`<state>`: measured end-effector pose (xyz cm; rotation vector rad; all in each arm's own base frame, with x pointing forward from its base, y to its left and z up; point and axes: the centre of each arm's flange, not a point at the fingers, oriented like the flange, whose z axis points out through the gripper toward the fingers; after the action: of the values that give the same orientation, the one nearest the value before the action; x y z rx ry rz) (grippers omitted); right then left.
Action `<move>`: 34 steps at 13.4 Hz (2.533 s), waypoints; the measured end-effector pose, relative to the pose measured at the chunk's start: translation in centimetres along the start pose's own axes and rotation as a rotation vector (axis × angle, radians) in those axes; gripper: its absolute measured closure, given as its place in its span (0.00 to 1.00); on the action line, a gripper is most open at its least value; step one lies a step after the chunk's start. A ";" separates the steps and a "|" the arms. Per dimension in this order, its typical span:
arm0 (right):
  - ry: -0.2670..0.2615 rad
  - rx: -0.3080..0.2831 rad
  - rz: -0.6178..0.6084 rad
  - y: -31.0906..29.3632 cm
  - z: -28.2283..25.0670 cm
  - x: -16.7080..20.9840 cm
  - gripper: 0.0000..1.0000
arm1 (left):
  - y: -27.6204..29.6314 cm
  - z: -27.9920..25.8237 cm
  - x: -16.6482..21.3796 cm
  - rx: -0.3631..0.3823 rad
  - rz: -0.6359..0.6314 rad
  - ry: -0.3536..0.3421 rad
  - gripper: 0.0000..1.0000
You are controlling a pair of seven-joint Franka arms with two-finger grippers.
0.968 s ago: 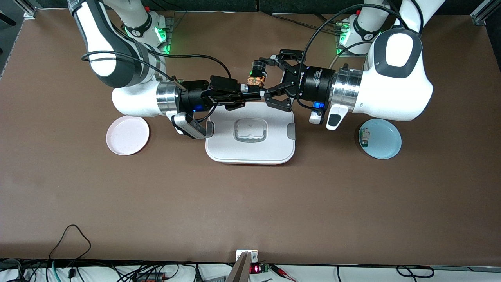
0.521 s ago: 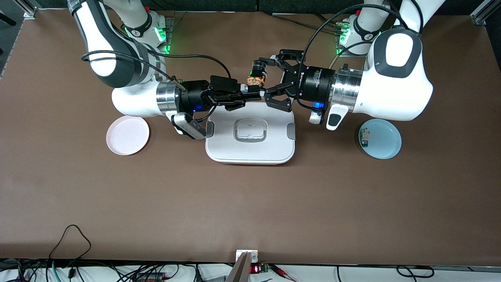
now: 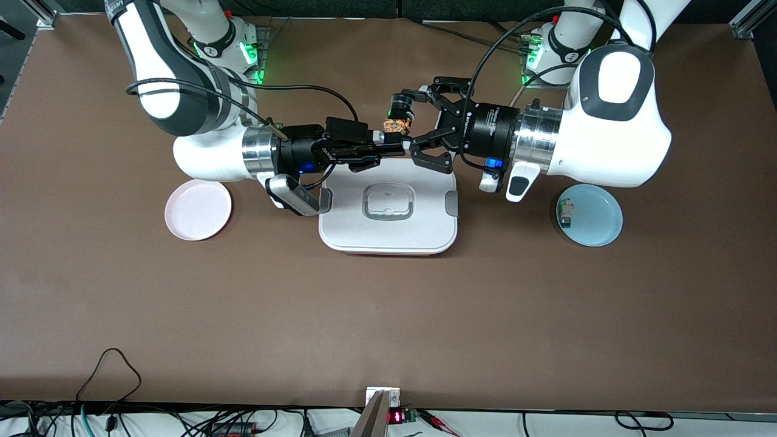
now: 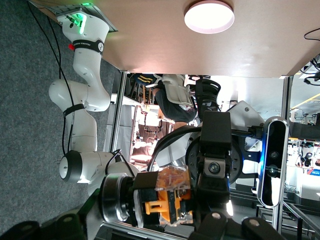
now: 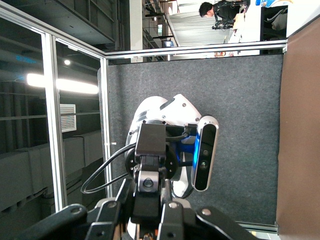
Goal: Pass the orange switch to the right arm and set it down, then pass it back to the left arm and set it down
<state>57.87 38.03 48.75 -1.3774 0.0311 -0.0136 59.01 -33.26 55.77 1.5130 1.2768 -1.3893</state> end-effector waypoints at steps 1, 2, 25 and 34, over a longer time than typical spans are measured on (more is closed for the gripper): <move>0.002 0.000 -0.001 0.0 -0.1 0.1 0.73 | 0.0 0.0 0.0 0.000 0.000 0.000 0.26; 0.003 -0.001 -0.001 0.0 -0.2 0.1 0.73 | 0.0 0.0 0.0 0.000 -0.001 0.000 0.26; 0.001 -0.007 0.029 2.1 0.2 0.1 0.00 | 0.2 -0.1 0.0 0.000 0.002 -0.005 0.26; -0.019 0.002 0.020 1.1 1.2 -0.9 0.00 | 0.2 -0.1 -0.1 -0.001 0.003 -0.005 0.26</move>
<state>57.02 39.40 47.90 -1.3755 0.0295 0.0162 59.26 -33.26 55.82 1.5093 1.2717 -1.3902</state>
